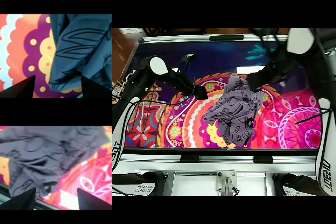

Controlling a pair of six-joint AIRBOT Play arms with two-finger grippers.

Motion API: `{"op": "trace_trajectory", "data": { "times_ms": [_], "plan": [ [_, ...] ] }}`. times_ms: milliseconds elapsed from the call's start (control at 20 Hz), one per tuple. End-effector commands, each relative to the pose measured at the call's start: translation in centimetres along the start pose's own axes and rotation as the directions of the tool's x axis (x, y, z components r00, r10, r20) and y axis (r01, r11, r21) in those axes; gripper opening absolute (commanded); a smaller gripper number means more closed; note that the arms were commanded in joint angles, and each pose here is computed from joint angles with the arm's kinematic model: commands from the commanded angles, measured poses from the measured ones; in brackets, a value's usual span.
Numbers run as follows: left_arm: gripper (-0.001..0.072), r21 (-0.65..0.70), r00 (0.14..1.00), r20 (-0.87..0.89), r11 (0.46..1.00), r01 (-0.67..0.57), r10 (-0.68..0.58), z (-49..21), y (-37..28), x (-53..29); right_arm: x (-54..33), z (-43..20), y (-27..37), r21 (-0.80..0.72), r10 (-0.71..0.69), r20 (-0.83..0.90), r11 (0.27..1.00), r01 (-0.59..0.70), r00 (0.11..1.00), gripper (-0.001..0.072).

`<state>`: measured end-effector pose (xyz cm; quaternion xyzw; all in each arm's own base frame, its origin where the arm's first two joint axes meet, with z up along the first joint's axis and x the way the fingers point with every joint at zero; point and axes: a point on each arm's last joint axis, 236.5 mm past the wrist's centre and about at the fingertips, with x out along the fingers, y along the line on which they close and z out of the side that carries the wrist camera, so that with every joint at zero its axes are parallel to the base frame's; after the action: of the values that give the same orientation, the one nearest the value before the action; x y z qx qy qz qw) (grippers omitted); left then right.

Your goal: Fold the shirts.

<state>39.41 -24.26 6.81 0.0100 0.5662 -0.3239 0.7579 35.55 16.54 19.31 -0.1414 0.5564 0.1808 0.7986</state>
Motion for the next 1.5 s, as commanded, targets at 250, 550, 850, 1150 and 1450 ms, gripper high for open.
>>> {"op": "trace_trajectory", "data": {
  "times_ms": [250,550,850,1150,1450],
  "plan": [
    [0.0666,-0.053,0.988,-0.154,0.999,0.005,-0.013,-6.1,3.1,-3.4,8.9,-8.2,-1.4,0.125,0.083,-0.306,0.991,-0.046,0.948,0.0619],
    [0.0666,-0.173,0.978,-0.152,0.978,0.115,-0.141,-12.1,2.7,3.7,13.7,-10.2,-0.4,0.126,0.117,-0.301,0.989,-0.082,0.946,0.0619],
    [0.0665,-0.178,0.985,-0.025,0.97,0.166,-0.173,-9.0,1.6,8.2,13.9,-9.2,0.1,0.087,0.138,-0.259,0.989,-0.119,0.956,0.062],
    [0.0663,-0.133,0.975,-0.031,0.968,0.213,-0.219,-8.9,-0.3,10.4,14.7,-7.6,0.3,0.065,0.148,-0.198,0.988,-0.138,0.969,0.062],
    [0.0147,-0.118,0.982,0.042,0.975,0.189,-0.185,-6.9,0.4,10.6,18.2,-6.7,3.4,-0.06,0.185,-0.21,0.978,-0.201,0.96,0.0619]
  ]
}}
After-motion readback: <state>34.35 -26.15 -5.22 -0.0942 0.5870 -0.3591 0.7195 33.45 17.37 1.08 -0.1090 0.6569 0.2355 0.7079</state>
